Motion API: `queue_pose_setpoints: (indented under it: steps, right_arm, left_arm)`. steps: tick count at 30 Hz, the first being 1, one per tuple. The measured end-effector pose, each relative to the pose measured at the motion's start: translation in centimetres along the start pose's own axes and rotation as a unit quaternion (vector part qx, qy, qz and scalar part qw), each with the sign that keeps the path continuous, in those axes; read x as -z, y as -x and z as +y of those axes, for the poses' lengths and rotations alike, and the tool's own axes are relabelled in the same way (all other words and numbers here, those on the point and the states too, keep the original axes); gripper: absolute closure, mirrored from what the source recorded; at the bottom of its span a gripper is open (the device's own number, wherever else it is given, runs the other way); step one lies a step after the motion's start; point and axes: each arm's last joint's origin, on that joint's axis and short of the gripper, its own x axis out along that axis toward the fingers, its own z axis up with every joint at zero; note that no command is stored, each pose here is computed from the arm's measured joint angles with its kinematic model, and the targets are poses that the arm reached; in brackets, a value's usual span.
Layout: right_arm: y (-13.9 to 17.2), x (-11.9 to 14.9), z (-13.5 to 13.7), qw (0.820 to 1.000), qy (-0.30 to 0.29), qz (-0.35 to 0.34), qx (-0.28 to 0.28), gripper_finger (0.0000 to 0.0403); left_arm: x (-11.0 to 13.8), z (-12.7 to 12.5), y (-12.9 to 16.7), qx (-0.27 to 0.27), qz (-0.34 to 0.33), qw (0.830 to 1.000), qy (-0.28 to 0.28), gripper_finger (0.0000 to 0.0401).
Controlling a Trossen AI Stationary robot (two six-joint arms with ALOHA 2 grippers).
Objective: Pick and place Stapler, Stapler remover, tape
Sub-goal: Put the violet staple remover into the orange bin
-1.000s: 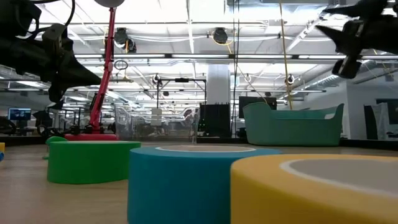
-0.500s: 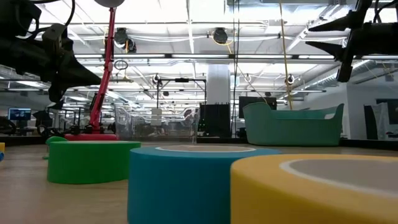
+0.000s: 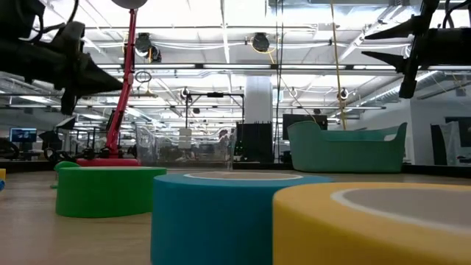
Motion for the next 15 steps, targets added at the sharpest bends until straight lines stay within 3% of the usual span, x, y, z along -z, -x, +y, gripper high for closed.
queue_pose_setpoints:
  steps: [4,6,10,15]
  right_arm:
    - [0.0,-0.1,0.0,1.0,-0.004,-0.01,0.005,0.0289]
    - [0.0,-0.1,0.0,1.0,-0.011,-0.015,0.007,0.0289]
    - [0.0,-0.2,-0.1,0.999,-0.017,-0.036,0.017,0.0289]
    - [0.0,-0.2,-0.1,0.999,-0.009,-0.039,0.018,0.0289]
  left_arm:
    - [-0.7,-0.4,0.0,0.018,-0.035,0.999,0.024,0.038]
    - [-1.5,-0.6,0.1,0.012,-0.084,0.996,0.041,0.038]
    - [-3.7,-1.2,0.8,0.018,-0.219,0.961,0.17,0.038]
    - [-5.2,-1.6,1.5,0.051,-0.287,0.934,0.208,0.038]
